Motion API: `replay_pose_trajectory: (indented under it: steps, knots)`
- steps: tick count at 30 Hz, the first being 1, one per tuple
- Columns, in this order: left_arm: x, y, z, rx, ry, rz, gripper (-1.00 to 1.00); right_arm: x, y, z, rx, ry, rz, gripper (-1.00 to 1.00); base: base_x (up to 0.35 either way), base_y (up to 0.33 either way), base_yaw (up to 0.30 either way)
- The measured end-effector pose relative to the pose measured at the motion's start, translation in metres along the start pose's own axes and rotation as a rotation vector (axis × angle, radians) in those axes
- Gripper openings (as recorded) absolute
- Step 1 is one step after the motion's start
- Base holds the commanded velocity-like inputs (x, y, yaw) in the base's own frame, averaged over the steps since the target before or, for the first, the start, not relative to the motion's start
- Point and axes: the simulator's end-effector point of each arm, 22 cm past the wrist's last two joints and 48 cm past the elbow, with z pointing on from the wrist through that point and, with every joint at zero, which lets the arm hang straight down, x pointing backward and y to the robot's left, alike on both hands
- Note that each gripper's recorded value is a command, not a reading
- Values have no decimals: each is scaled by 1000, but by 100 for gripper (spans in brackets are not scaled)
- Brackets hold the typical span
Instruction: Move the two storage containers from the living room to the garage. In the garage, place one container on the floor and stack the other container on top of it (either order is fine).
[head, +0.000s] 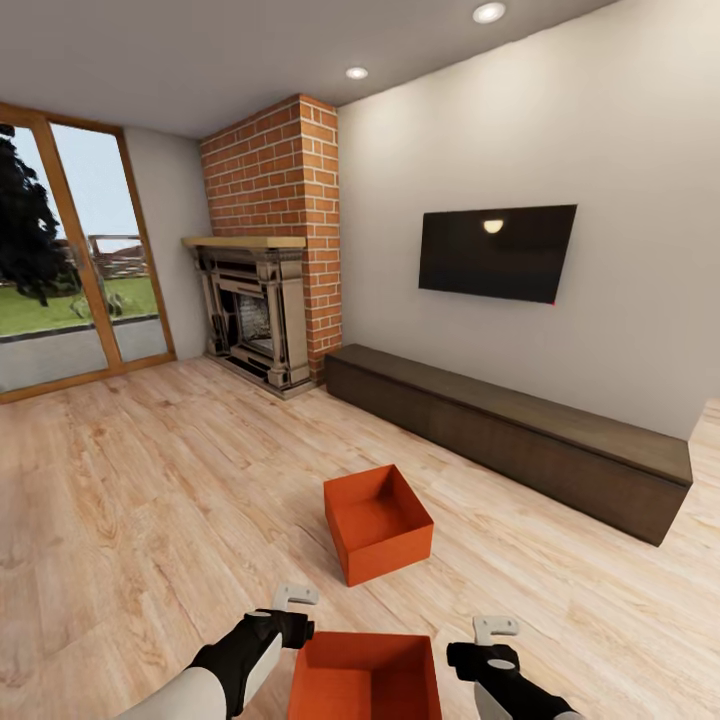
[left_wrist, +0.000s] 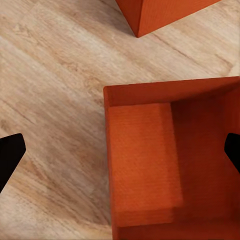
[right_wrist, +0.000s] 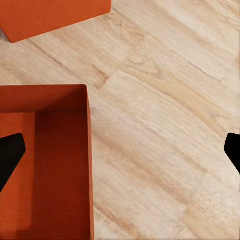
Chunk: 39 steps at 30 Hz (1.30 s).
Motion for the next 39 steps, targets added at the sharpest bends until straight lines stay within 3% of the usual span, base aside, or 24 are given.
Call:
replay_pose_trajectory:
  steps: [7,15,39]
  knots:
    - [9,1,10,-1,2,-1,100,7,1,9,3,-4,0,100,0,0,0]
    - [22,2,23,-2,10,-1,100,17,-13,19,83,-4,5,100,0,0,0]
    - [71,0,68,2,50,0,100,66,-5,59,79,28,-2,100,0,0,0]
